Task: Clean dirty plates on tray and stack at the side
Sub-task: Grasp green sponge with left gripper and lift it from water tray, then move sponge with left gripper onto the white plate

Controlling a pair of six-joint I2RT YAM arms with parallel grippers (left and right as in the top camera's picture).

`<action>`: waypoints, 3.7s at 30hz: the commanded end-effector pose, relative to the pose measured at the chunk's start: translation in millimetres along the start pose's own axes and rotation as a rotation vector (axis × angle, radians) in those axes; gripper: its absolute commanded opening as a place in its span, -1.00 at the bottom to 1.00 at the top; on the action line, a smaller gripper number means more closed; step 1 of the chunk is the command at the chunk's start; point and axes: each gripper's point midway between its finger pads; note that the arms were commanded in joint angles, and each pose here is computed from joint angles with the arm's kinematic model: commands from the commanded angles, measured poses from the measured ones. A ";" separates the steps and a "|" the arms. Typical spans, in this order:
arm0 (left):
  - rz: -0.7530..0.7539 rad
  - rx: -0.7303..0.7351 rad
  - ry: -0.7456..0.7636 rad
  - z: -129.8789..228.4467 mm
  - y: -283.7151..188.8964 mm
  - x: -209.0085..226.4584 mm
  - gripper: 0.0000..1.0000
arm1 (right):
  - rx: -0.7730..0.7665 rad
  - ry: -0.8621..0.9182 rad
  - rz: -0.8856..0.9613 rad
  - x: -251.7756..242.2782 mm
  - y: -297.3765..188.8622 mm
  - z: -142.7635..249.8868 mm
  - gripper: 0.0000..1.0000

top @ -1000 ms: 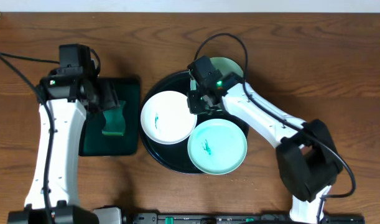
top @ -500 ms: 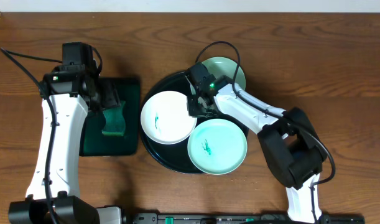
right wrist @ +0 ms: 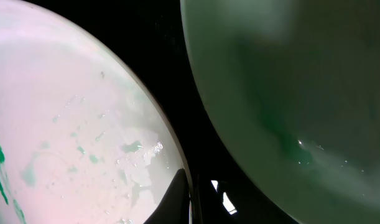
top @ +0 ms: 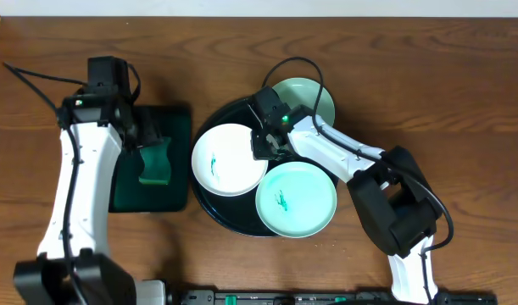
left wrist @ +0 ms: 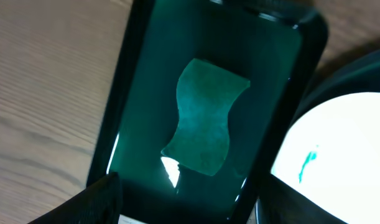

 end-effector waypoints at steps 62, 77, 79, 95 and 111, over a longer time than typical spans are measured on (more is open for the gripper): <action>0.188 -0.020 -0.029 -11.6 20.8 -6.7 -0.86 | 0.005 -0.051 -0.018 9.8 10.9 1.6 -0.98; 0.233 0.031 0.000 2.6 27.6 -24.2 -0.85 | 0.035 -0.070 -0.057 10.9 9.8 2.4 -0.98; 0.232 0.031 0.000 2.6 27.8 -24.2 -0.86 | 0.035 -0.071 -0.057 11.0 9.8 2.5 -0.98; 0.235 0.045 -0.042 4.7 27.5 -27.3 -0.86 | 0.042 -0.062 -0.067 9.6 9.2 1.3 -0.98; 0.091 0.195 -0.020 41.4 77.8 -128.3 -0.86 | 0.060 -0.026 -0.079 2.3 7.7 -2.2 -0.98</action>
Point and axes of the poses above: each gripper's point midway between its finger pads, its own y axis out along the fingers, its own x axis along the line the jaws close on, z = x × y, and after that the axes turned 8 degrees about y, right-handed
